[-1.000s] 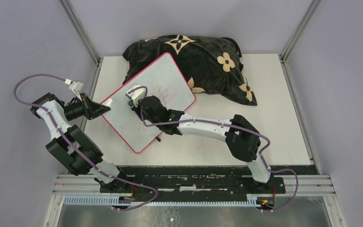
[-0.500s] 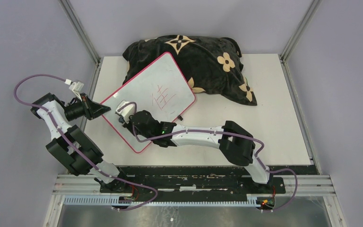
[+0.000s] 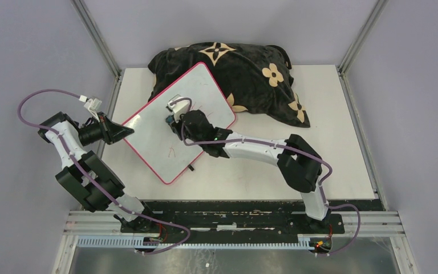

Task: Erase the whiteboard

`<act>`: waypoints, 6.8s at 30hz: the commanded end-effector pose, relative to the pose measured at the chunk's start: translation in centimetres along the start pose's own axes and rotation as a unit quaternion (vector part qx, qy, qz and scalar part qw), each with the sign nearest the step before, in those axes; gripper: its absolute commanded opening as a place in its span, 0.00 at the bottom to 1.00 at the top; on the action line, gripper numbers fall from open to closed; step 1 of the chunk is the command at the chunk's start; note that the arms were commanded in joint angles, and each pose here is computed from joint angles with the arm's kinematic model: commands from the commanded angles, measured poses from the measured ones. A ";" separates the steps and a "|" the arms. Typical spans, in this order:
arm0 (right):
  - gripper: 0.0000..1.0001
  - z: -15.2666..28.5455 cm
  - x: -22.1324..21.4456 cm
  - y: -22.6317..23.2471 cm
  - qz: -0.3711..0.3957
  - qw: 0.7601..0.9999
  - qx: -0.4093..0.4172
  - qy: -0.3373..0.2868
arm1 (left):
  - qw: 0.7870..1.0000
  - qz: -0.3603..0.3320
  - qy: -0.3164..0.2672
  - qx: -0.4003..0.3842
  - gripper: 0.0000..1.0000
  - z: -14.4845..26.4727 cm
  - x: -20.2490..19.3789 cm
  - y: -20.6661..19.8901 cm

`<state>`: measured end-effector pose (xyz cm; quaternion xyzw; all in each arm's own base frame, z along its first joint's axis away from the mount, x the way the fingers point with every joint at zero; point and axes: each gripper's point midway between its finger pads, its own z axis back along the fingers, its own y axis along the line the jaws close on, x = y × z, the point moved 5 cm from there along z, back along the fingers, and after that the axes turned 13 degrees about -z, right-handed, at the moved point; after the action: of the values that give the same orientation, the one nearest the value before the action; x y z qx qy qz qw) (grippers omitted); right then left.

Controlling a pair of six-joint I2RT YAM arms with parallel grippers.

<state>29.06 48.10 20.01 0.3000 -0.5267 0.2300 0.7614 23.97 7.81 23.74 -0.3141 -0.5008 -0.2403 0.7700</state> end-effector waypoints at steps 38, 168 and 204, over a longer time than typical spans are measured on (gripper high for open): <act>0.00 3.0 -7.9 6.6 0.026 1.000 0.002 0.010 | 0.992 -0.107 0.071 0.012 0.03 0.7 -1.4 0.9; 0.00 0.2 -1.3 -18.6 -0.100 0.985 -0.141 -0.006 | 0.988 -0.111 0.102 0.029 0.03 1.4 0.7 2.0; 0.01 1.7 -3.6 2.4 -0.082 0.993 0.082 0.004 | 0.989 -0.110 0.100 0.023 0.03 1.2 0.3 1.6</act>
<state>30.74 42.94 15.13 0.2816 -0.5319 0.1377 0.7866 23.41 8.17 24.47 -0.2966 -0.4524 -0.2589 0.8002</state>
